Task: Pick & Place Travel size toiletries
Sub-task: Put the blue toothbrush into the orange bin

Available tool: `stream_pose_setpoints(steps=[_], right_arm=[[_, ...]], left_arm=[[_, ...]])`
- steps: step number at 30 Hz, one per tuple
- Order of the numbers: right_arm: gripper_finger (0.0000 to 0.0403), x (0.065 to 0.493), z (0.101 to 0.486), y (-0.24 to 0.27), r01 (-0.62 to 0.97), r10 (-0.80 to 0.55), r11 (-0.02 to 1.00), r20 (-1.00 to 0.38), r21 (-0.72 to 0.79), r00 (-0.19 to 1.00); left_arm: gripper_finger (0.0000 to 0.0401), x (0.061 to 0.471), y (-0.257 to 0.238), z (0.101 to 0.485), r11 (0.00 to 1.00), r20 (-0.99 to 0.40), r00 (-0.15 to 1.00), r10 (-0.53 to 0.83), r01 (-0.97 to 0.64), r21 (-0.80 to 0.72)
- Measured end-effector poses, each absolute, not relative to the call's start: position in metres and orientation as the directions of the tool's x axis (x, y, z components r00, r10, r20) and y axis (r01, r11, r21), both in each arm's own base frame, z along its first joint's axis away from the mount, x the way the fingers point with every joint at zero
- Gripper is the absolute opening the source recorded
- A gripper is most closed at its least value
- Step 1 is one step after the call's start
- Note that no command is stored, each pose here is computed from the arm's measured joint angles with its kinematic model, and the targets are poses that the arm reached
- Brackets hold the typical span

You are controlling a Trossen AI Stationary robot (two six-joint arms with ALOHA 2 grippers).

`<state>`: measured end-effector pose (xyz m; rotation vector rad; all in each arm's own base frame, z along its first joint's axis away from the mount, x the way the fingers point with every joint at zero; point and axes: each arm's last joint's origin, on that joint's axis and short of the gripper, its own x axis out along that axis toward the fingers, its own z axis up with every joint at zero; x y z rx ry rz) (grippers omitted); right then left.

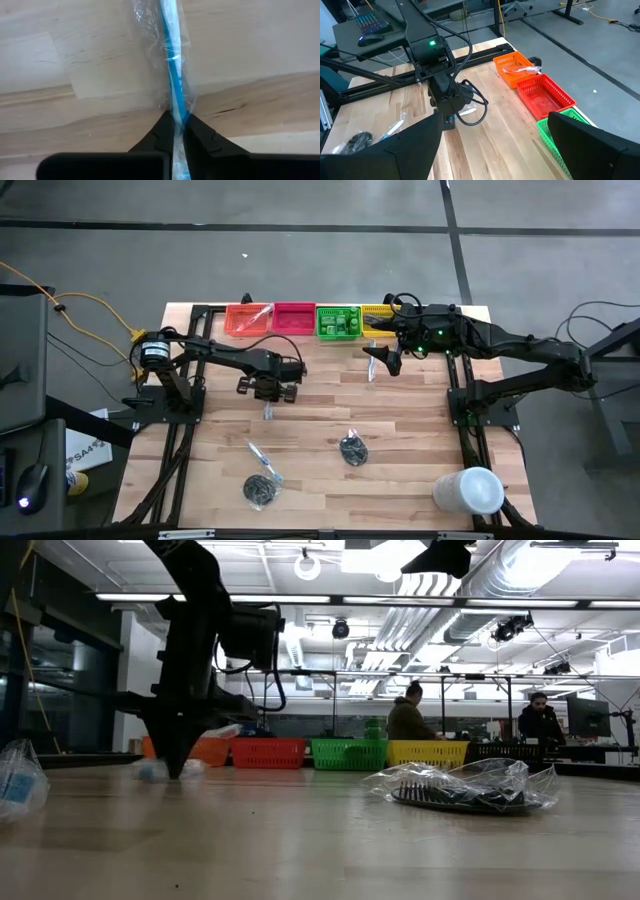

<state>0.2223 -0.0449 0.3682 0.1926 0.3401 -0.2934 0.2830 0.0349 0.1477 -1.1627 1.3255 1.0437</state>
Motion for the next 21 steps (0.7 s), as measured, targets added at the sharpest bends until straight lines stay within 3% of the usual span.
stream_pose_setpoints(steps=[5,7,14,21], right_arm=[[0.0354,0.222,0.368,-0.045,0.314,-0.25,0.94,-0.354,0.136,0.901],[0.0354,0.222,0.368,-0.045,0.314,-0.25,0.94,-0.354,0.136,0.901],[0.0354,0.222,0.369,-0.046,0.329,-0.269,0.936,-0.345,0.127,0.899],[0.0354,0.223,0.37,-0.046,0.337,-0.28,0.933,-0.332,0.128,0.901]], left_arm=[[0.0025,0.275,0.041,0.157,0.24,-0.993,-0.043,-0.109,-0.971,0.016],[0.0016,0.276,0.047,0.175,0.288,-0.995,-0.005,-0.097,-0.957,-0.023],[0.0015,0.261,0.085,0.247,0.446,-0.995,0.07,0.073,-0.895,-0.03],[0.0019,0.243,0.132,0.301,0.725,-0.964,0.099,0.248,-0.679,0.117]])
